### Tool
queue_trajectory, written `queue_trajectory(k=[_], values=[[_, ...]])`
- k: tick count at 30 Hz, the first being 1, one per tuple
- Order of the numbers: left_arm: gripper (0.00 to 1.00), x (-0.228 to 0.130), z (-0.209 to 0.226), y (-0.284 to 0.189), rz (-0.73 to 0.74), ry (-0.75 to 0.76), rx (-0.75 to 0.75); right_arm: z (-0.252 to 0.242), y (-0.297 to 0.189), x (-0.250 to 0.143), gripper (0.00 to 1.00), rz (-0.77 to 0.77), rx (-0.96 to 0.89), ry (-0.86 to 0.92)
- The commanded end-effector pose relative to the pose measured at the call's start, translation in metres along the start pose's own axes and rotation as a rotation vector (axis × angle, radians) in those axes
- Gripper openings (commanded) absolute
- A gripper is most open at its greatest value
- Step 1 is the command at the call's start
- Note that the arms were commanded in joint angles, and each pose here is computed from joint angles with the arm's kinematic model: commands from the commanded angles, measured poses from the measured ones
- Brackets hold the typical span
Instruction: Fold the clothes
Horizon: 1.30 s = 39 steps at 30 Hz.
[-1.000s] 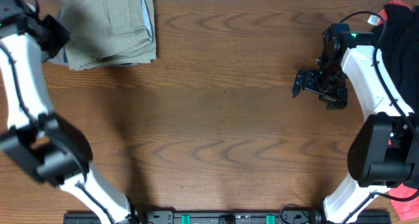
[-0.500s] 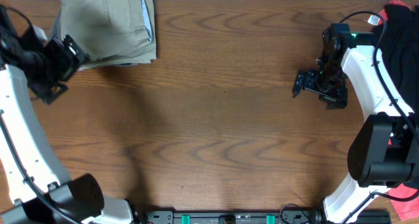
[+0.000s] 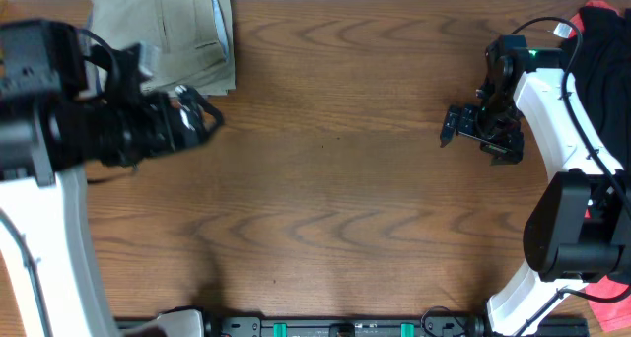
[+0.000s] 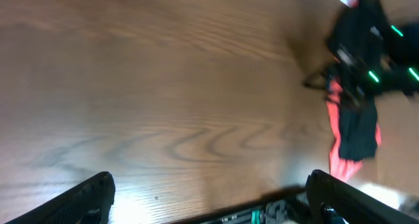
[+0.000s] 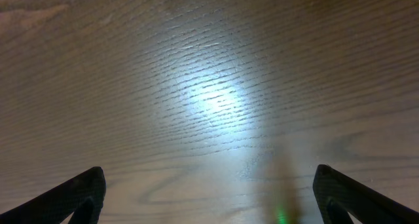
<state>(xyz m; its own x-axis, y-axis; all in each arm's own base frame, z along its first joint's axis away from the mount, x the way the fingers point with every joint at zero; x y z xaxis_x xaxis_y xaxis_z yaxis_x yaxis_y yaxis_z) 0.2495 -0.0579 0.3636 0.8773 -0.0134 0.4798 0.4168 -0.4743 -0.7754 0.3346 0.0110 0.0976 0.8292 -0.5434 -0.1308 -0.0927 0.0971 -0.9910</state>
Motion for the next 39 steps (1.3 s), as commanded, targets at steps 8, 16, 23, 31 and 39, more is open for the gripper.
queue_trajectory(k=[8, 16, 23, 31, 39], values=[[0.98, -0.052, -0.060, -0.041, -0.055, 0.185, -0.073, 0.001, -0.004, 0.003, 0.99, -0.018, -0.001, -0.014], [0.98, -0.063, -0.067, -0.056, -0.109, 0.216, -0.070, 0.001, -0.004, 0.003, 0.99, -0.018, -0.001, -0.014], [0.98, -0.065, -0.062, -0.057, -0.112, 0.216, -0.035, 0.001, -0.004, 0.003, 0.99, -0.018, -0.001, -0.014], [0.98, -0.072, -0.042, -0.025, -0.083, 0.214, -0.014, 0.001, -0.004, 0.003, 0.99, -0.018, -0.001, -0.014], [0.98, -0.084, -0.015, 0.024, -0.273, 0.400, 0.020, 0.001, -0.004, 0.003, 0.99, -0.018, -0.001, -0.014]])
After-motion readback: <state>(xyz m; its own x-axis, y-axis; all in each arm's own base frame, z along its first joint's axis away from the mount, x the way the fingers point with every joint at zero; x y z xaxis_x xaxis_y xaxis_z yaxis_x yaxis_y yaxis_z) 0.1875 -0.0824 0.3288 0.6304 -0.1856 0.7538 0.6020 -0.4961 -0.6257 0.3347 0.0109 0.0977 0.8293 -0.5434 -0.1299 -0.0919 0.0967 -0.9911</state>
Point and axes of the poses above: each gripper's point midway between its finger pads, its own y axis out along the fingers, its own z axis along the line the jaws close on, x = y × z, the point moved 1 cm from there along -y, back along the fingers, and after that the axes turned 12 degrees about y, right-handed, at the moved point
